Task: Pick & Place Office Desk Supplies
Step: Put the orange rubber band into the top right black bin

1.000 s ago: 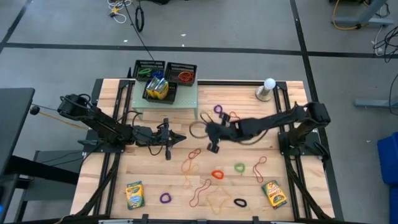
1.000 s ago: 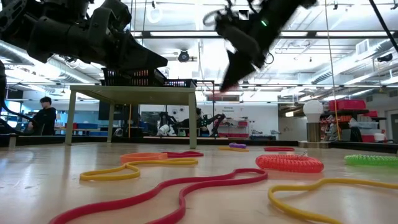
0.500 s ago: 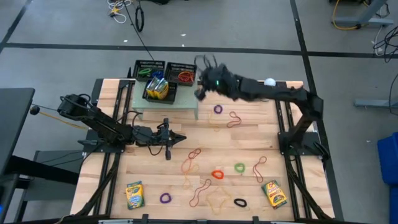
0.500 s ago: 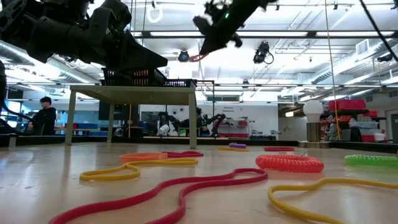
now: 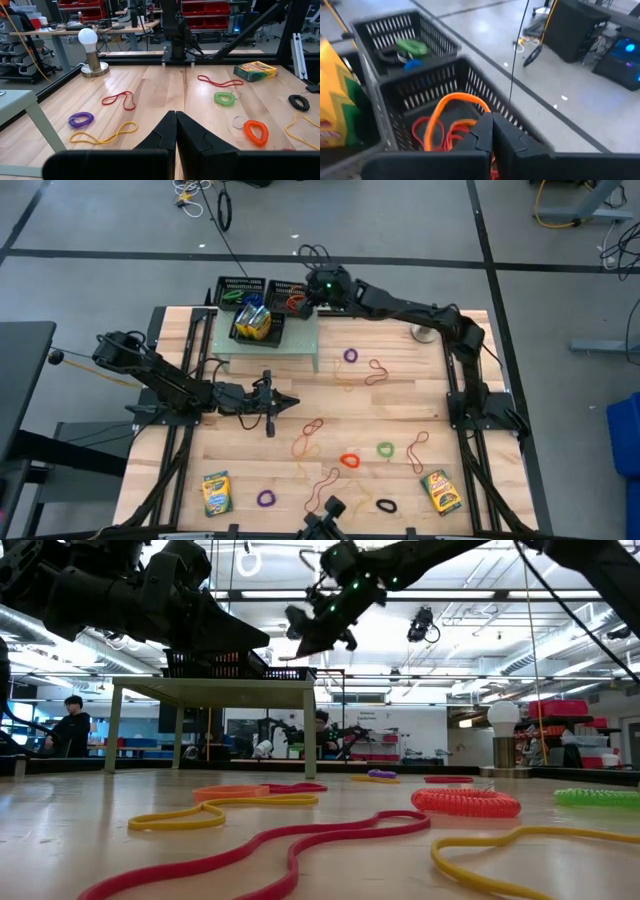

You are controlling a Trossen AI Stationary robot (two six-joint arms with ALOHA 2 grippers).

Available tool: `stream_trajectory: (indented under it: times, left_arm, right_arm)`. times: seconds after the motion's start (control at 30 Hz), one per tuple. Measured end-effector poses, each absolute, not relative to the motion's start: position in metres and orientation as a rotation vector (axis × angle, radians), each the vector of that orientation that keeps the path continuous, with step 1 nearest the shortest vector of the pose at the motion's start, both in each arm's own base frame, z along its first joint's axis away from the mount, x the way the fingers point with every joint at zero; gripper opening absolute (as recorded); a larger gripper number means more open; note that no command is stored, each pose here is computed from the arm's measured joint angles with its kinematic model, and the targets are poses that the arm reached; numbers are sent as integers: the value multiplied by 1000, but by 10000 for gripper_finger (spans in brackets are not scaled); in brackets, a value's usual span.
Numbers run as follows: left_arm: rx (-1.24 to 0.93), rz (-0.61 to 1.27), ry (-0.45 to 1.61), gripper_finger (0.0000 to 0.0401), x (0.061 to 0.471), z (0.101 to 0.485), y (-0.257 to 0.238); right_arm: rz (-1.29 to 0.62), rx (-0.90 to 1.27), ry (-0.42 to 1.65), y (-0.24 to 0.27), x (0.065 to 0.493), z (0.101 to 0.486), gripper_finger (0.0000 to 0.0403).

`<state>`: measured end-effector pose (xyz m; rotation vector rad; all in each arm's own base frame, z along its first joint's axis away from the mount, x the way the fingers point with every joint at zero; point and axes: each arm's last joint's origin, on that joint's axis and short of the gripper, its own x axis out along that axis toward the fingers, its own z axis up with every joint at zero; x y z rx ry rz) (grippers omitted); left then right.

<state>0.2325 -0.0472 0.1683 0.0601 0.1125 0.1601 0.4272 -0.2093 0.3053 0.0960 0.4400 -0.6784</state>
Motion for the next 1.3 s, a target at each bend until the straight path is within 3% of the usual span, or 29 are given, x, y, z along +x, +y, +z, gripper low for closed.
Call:
stream_trajectory:
  times: [0.17, 0.33, 0.5, 0.63, 0.73, 0.83, 1.03, 1.3]
  left_arm:
    - [61, 160, 113, 9, 232, 168, -47]
    - [60, 160, 112, 9, 232, 168, -47]
    - [60, 160, 112, 9, 232, 168, -47]
    - [60, 160, 113, 9, 232, 168, -47]
    - [60, 160, 112, 9, 232, 168, -47]
    - [60, 160, 113, 9, 232, 168, -47]
    - [61, 160, 114, 9, 232, 168, -47]
    - [60, 160, 112, 9, 232, 168, -47]
  right_arm:
    - [-678, 99, 466, -211, 430, 296, 32]
    - [-668, 85, 473, -207, 432, 295, 90]
    - [-665, 60, 475, -197, 429, 305, 146]
    - [-669, 12, 508, -182, 418, 324, 162]
    - [-634, -28, 580, -166, 402, 343, 145]
    - [-614, -85, 662, -142, 387, 347, 103]
    - [-621, -135, 702, -106, 352, 311, 9]
    - [-579, -152, 621, -47, 292, 270, 20]
